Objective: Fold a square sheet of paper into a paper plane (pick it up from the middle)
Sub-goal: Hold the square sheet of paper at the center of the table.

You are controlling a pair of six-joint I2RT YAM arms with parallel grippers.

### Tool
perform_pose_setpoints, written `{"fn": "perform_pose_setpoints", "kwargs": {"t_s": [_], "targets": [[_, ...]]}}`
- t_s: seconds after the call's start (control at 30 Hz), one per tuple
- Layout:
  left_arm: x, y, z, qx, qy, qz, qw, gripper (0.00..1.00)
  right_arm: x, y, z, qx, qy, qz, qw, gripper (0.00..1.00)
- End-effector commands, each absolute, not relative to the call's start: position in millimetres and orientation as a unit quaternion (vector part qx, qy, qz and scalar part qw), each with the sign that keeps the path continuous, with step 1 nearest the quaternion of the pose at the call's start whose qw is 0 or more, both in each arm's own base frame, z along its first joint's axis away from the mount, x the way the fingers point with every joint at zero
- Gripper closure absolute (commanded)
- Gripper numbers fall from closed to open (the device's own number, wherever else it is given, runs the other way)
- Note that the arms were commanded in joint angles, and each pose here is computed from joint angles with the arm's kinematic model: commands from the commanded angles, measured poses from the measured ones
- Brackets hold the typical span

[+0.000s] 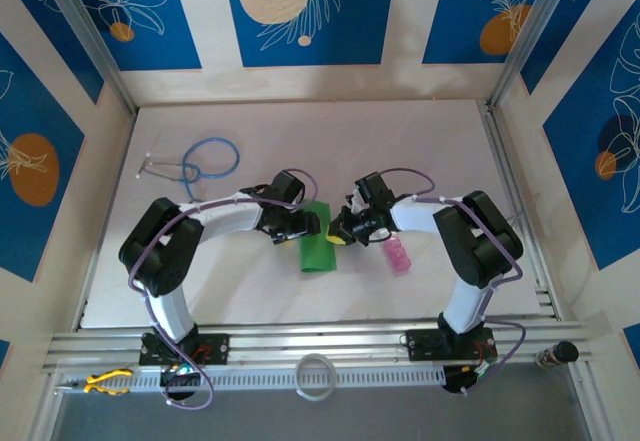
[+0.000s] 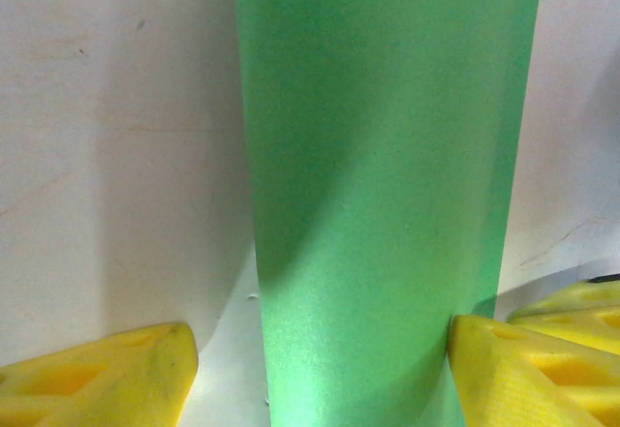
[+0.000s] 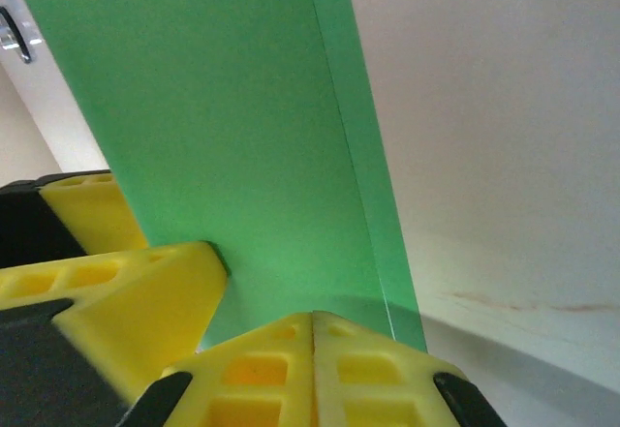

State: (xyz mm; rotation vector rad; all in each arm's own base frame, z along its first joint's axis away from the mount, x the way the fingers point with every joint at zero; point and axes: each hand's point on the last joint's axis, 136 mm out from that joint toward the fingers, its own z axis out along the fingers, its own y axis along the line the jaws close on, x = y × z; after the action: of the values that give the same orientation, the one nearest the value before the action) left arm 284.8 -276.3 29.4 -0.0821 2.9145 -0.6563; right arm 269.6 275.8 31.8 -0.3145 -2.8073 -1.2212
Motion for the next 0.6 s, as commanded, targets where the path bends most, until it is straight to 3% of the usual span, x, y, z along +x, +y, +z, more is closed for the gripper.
{"fn": "perform_pose_setpoints", "kwargs": {"t_s": [0.0,0.23,0.57], "targets": [[278.5,-278.9,8.3,-0.023,0.976,-0.207,0.059,0.28,270.0,285.7,34.7,-0.09,-0.909,-0.405,0.04,0.93],[280.6,-283.1,23.4,-0.017,0.972,-0.224,0.068,0.27,258.4,257.3,-2.9,-0.119,-0.945,-0.298,0.062,0.94],[285.6,-283.5,47.6,-0.035,0.947,-0.307,0.088,0.35,257.5,255.6,-6.1,-0.13,-0.941,-0.306,0.065,0.94]]}}
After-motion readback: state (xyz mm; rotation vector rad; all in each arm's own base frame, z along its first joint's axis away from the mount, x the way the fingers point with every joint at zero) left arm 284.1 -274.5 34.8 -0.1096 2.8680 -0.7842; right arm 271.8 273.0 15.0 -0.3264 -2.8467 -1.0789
